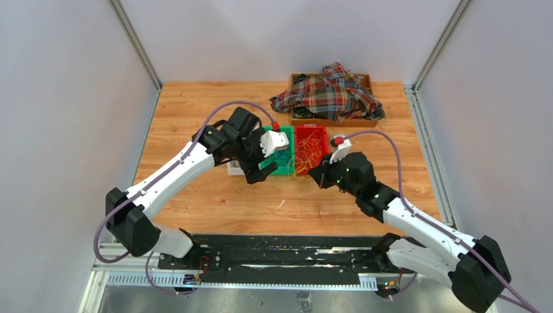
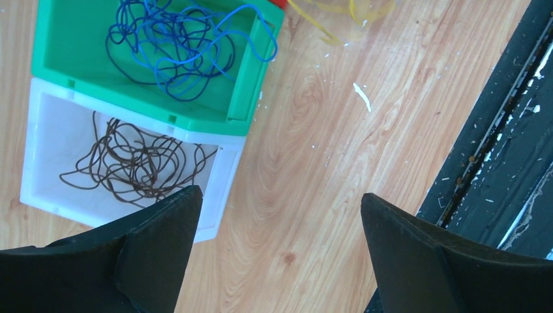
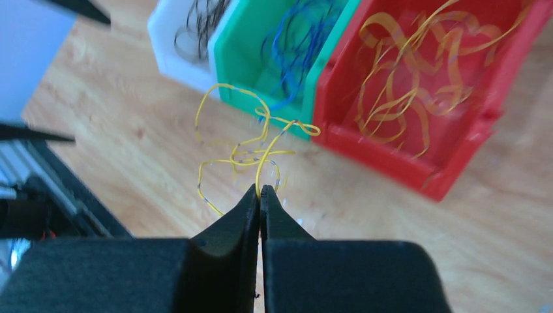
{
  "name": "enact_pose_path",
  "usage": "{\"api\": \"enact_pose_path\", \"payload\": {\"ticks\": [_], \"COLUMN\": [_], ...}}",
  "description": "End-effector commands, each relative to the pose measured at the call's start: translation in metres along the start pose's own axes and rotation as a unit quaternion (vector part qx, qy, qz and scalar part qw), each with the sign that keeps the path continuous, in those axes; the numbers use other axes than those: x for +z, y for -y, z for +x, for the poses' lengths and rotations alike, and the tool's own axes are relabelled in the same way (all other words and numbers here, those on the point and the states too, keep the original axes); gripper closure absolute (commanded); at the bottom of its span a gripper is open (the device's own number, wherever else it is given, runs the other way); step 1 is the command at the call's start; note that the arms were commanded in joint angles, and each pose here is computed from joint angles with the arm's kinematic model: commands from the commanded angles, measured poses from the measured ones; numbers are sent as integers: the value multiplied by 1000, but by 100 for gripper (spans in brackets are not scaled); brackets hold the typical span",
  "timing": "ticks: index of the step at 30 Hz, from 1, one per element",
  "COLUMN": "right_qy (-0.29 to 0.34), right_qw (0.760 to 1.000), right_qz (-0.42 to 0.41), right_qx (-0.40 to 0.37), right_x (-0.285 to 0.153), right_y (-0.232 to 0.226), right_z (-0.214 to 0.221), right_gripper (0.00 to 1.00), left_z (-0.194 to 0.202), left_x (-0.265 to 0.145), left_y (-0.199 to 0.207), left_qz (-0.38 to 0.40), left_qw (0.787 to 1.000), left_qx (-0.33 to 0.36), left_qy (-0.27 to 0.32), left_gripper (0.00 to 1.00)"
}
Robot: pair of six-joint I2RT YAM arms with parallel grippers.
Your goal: Untangle the cables
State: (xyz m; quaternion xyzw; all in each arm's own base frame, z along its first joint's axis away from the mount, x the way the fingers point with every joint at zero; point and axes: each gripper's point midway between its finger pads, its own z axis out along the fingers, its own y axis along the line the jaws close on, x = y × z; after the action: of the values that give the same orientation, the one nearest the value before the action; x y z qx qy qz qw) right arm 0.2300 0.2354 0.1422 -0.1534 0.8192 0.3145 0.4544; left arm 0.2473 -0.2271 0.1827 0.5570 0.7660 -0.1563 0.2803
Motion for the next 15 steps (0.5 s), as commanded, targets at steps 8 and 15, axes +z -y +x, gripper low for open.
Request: {"api": "enact_pose_path", "payload": {"ticks": [8,15], "right_qy": [72,60], "right_qw": [992,983], "right_qz": [102,171], "right_qx": [1,-24], "right_x": [0,25], "right_y": [47,80], "right_z": [-101,-110], "right_gripper": [99,99], "left_z": [-5,0], "left_x": [-36,-52], "left_y": [-31,-51], "left_qz": [-60,-88], "left_qw": [997,992], "left_qx": [-43,-83], "left_qy": [27,32], "left_gripper": [2,2]}}
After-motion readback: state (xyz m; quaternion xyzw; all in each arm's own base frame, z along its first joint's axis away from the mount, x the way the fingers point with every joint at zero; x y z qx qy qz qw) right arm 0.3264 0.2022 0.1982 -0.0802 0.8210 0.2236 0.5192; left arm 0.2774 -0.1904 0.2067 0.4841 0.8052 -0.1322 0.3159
